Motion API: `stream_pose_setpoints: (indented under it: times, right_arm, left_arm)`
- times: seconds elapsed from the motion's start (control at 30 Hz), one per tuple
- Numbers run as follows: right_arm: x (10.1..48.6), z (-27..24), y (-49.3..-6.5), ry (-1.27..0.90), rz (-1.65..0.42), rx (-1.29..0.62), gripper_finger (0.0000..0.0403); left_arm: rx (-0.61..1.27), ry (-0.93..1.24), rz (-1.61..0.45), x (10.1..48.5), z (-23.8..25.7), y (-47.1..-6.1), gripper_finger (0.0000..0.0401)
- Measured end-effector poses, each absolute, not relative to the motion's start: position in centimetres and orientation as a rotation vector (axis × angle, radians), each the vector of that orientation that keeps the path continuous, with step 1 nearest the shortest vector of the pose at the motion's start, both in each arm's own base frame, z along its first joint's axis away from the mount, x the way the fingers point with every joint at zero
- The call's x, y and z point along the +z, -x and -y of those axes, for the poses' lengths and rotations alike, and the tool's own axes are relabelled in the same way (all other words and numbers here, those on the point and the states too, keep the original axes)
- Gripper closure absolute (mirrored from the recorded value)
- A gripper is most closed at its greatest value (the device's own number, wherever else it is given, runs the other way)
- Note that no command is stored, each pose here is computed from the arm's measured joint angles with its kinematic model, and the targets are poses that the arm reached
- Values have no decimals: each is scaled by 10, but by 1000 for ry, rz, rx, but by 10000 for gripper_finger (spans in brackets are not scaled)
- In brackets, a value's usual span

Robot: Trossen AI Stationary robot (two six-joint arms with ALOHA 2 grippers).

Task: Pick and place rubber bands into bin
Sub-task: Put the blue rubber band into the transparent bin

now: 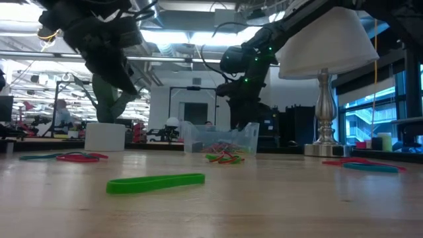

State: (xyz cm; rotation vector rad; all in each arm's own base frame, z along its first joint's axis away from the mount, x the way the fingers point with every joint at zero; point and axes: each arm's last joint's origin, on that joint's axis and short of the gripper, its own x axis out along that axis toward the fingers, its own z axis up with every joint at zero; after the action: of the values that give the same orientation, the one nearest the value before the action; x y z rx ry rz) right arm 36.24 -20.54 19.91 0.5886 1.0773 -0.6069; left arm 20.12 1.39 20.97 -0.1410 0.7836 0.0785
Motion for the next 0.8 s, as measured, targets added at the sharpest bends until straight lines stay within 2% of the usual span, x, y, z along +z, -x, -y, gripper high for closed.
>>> stream_pose_setpoints:
  times: [0.07, 0.13, 0.23, 0.33, 0.43, 0.53, 0.8]
  right_arm:
    - [200, 206, -364, -566, -1069, -548, 264]
    - [199, 206, -361, -558, -1094, -614, 269]
    - [199, 207, -360, -506, -1116, -573, 279]
    - [197, 207, -353, -441, -1188, -724, 292]
    - [198, 205, -358, -452, -1157, -487, 303]
    - [198, 204, -359, -456, -1149, -530, 312]
    - [218, 200, -360, -424, -1069, -475, 328]
  left_arm:
    - [91, 156, -751, 212, -12, -203, 398]
    - [110, 175, -725, 214, -11, -205, 398]
    - [135, 194, -698, 215, -7, -207, 398]
    - [154, 218, -693, 216, -2, -207, 398]
    - [178, 247, -686, 216, 4, -207, 398]
    - [193, 247, -681, 216, 9, -207, 398]
    - [206, 263, -671, 216, 21, -206, 398]
